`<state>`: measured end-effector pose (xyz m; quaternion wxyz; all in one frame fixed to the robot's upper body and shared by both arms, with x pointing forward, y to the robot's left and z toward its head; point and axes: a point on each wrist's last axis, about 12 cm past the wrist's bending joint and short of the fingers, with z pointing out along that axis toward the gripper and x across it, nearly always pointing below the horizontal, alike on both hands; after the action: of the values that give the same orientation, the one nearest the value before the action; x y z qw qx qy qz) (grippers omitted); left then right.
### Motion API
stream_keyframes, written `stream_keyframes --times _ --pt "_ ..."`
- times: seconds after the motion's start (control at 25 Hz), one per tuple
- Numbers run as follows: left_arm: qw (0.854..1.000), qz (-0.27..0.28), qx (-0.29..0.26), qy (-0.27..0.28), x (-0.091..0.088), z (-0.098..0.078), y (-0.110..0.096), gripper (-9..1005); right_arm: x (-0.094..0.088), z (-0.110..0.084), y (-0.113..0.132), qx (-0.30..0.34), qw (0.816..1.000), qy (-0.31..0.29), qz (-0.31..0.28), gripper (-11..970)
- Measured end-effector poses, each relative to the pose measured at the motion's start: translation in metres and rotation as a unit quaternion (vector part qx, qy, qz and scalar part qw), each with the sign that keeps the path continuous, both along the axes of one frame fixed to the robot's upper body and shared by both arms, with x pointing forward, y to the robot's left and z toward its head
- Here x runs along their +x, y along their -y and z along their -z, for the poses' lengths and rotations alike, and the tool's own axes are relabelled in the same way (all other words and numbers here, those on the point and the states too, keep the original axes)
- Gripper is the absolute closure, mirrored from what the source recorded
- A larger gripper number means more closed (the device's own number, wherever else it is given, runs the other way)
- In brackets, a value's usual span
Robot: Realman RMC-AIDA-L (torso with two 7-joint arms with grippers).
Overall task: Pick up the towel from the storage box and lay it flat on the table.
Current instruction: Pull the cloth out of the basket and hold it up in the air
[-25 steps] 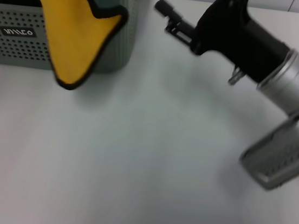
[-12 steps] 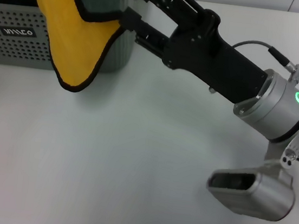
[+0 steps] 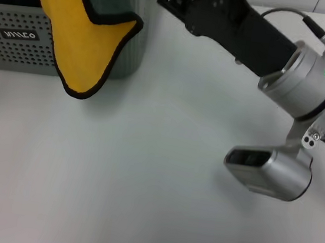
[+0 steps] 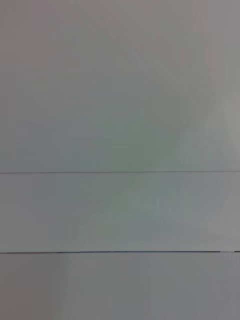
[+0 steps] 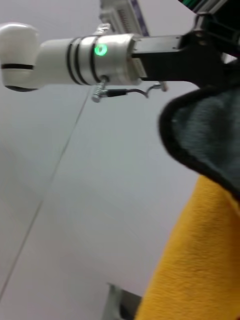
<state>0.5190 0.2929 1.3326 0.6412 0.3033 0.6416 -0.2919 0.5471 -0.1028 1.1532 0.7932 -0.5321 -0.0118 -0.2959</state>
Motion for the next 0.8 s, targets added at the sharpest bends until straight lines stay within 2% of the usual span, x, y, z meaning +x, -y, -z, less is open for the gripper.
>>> stream_keyframes --times 0.8 --pt "1.000 0.001 0.004 -0.007 0.000 0.003 0.002 995 0.007 -0.017 -0.015 0.003 0.999 0.024 -0.021 369"
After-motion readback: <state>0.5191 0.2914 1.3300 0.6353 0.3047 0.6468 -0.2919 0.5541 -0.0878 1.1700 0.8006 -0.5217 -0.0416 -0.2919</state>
